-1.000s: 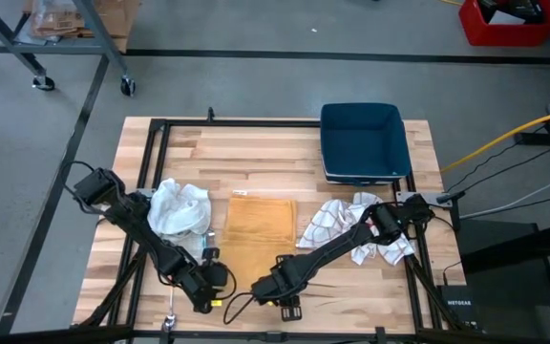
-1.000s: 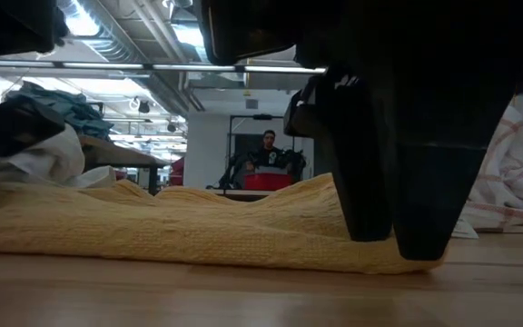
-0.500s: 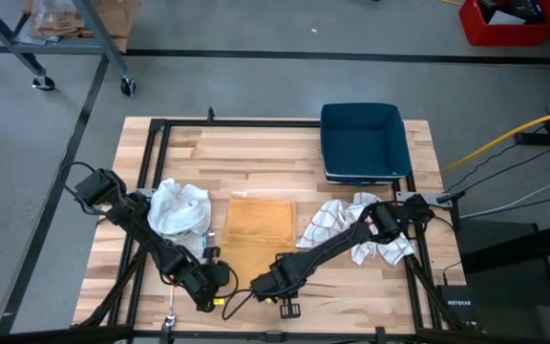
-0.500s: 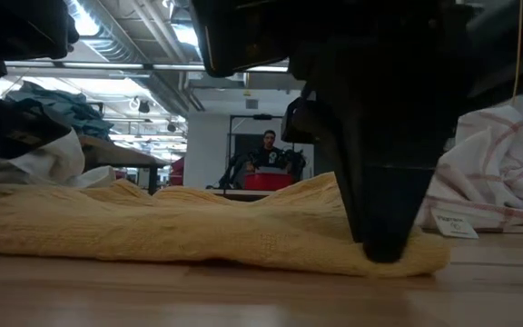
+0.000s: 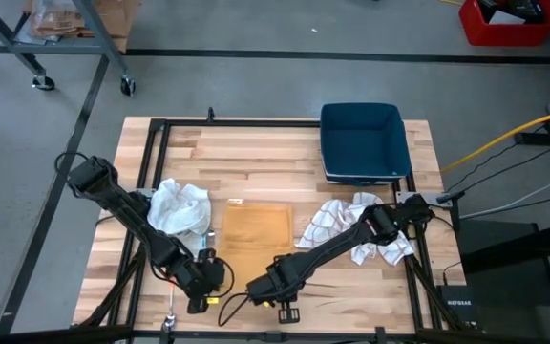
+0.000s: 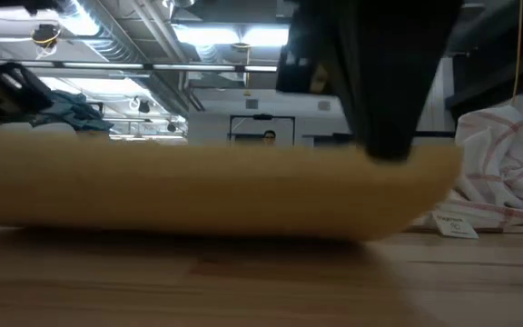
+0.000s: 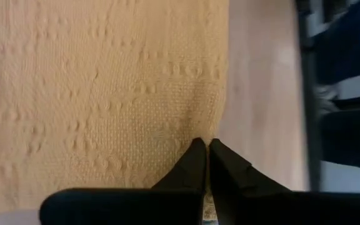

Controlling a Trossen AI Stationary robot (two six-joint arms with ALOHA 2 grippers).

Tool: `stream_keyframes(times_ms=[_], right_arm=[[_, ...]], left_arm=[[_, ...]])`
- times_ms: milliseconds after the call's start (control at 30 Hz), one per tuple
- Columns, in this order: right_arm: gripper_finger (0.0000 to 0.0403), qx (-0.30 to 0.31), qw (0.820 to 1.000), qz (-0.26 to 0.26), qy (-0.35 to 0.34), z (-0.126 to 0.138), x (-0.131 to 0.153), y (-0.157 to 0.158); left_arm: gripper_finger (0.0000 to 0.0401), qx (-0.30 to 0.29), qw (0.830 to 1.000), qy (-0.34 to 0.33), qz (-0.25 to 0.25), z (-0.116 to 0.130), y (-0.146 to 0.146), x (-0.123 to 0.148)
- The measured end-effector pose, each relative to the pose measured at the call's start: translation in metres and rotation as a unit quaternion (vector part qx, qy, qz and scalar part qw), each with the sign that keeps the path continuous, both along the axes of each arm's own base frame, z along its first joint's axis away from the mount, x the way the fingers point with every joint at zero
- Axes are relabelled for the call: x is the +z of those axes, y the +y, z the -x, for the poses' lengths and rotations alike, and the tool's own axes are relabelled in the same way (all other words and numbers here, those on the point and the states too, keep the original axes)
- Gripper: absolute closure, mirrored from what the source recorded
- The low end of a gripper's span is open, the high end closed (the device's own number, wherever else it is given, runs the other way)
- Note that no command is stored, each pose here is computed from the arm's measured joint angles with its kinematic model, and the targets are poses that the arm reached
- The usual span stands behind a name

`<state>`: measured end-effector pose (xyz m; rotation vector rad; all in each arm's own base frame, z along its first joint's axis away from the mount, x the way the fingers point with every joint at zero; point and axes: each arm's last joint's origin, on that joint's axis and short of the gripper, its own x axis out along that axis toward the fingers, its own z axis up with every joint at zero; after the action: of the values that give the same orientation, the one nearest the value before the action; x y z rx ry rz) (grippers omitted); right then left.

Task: Fold towel
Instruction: Fold the yellow towel

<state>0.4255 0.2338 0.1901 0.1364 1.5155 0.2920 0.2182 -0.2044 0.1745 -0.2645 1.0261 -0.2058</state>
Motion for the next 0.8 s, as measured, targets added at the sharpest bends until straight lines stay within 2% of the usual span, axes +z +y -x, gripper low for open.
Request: stream_keyframes(times_ms=[233,400,500,800], right_arm=[[0.0400,0.005,1.000,-0.022,-0.011,0.005,0.036,0.009],[0.0401,-0.002,1.000,-0.022,-0.020,0.013,0.054,0.010],[0.0401,-0.010,1.000,0.000,-0.026,0.017,0.063,0.005],[0.0402,-0.033,0.996,0.061,-0.051,0.019,0.080,-0.015]], left_arm=[[0.0399,-0.024,0.997,0.009,0.074,-0.004,-0.009,0.024],[0.0400,-0.045,0.995,-0.017,0.088,-0.010,-0.016,0.043],[0.0400,-0.047,0.995,-0.033,0.077,-0.012,-0.015,0.055],[0.0400,0.004,1.000,-0.020,-0.012,-0.001,0.008,0.075]])
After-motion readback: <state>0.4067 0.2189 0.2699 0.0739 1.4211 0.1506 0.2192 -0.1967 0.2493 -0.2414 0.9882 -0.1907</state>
